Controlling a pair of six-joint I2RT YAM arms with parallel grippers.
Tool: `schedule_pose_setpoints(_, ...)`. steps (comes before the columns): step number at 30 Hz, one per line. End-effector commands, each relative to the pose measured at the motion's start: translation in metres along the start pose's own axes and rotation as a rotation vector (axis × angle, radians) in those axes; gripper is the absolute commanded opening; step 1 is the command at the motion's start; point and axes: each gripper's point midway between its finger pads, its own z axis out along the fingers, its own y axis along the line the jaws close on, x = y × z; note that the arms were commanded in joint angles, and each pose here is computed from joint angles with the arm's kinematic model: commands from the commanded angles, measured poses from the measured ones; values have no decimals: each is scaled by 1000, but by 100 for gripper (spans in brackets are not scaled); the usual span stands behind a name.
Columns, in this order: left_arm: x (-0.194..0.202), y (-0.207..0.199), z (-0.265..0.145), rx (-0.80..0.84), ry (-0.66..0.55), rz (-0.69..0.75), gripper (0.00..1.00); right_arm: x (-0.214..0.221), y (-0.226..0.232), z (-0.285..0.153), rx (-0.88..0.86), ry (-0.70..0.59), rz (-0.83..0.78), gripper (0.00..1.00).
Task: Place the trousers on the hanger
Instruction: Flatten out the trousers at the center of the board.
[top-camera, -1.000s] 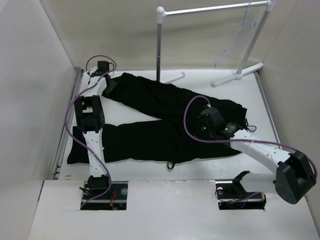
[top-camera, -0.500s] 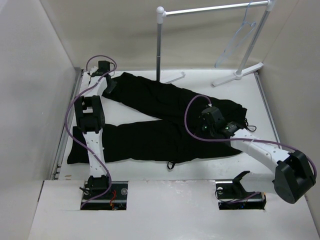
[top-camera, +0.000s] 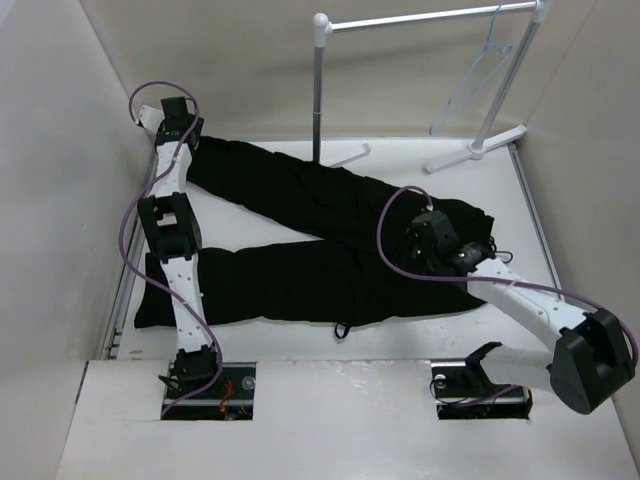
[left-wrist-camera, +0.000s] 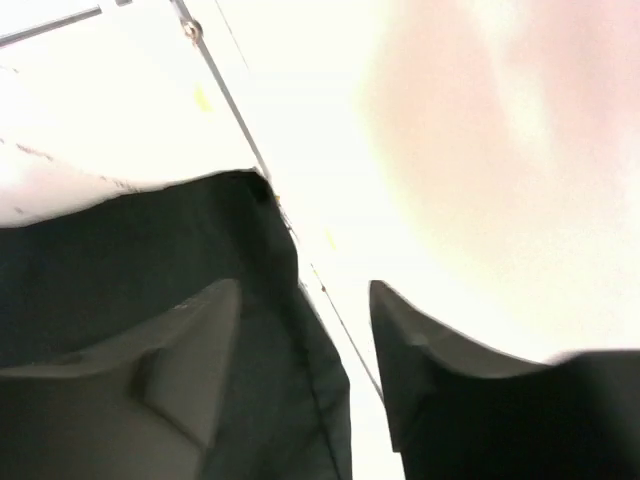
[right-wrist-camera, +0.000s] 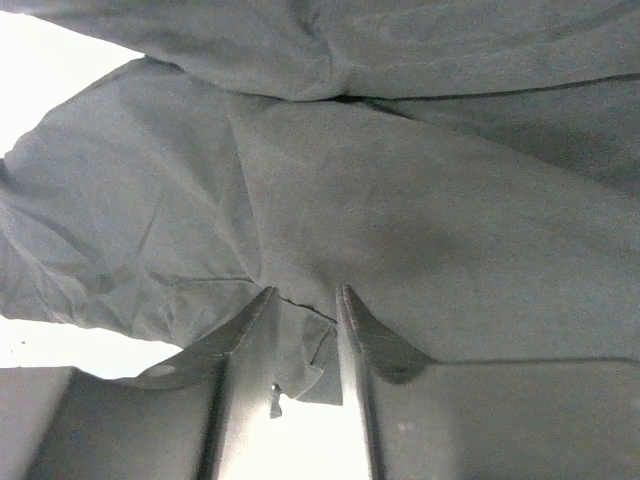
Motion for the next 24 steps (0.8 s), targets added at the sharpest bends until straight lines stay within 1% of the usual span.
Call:
schedule_pose_setpoints(1,-30,-25,-10,75,-57,-54,57,-16,7,-12,-24,-58,11,39)
schedule_pose_setpoints(3,-34,-13,-17,58,-49,-44,58,-18,8,-13,-29,-65,13,41)
schedule_pose_setpoints(4,-37,-1,-23,36,-46,-41,58,-18,9,-14,-34,-69,13,41)
schedule_pose_setpoints(5,-36,12,-29,15,-38,-38,57,-19,10,-15,-39,-72,12,39)
schedule_pose_setpoints(9,-21,67,-39,-59,6,-42,53,-19,11,-20,-58,-88,7,13)
schedule_pose_setpoints(10,-16,79,-40,-72,24,-45,53,-20,9,-21,-58,-95,9,9)
schedule_pose_setpoints(13,3,100,-38,-89,77,-48,54,-27,-1,-30,-54,-139,26,8)
schedule_pose_setpoints(15,12,105,-32,-88,103,-49,56,-33,-13,-35,-40,-160,47,11)
schedule_pose_setpoints(18,18,100,-22,-56,118,-60,57,-42,-31,-39,-18,-197,88,25)
schedule_pose_setpoints(20,22,98,-16,-48,132,-72,55,-51,-44,-43,-2,-234,129,38)
schedule_pose_setpoints(21,24,98,-13,-45,133,-80,51,-57,-52,-46,10,-258,154,44)
schedule_pose_setpoints(22,25,99,-11,-45,135,-83,44,-64,-61,-48,25,-283,185,50)
schedule_pose_setpoints(23,26,101,-10,-54,137,-84,35,-70,-73,-48,49,-304,223,55)
schedule_pose_setpoints(24,25,104,-9,-65,137,-87,27,-75,-86,-48,83,-319,271,57)
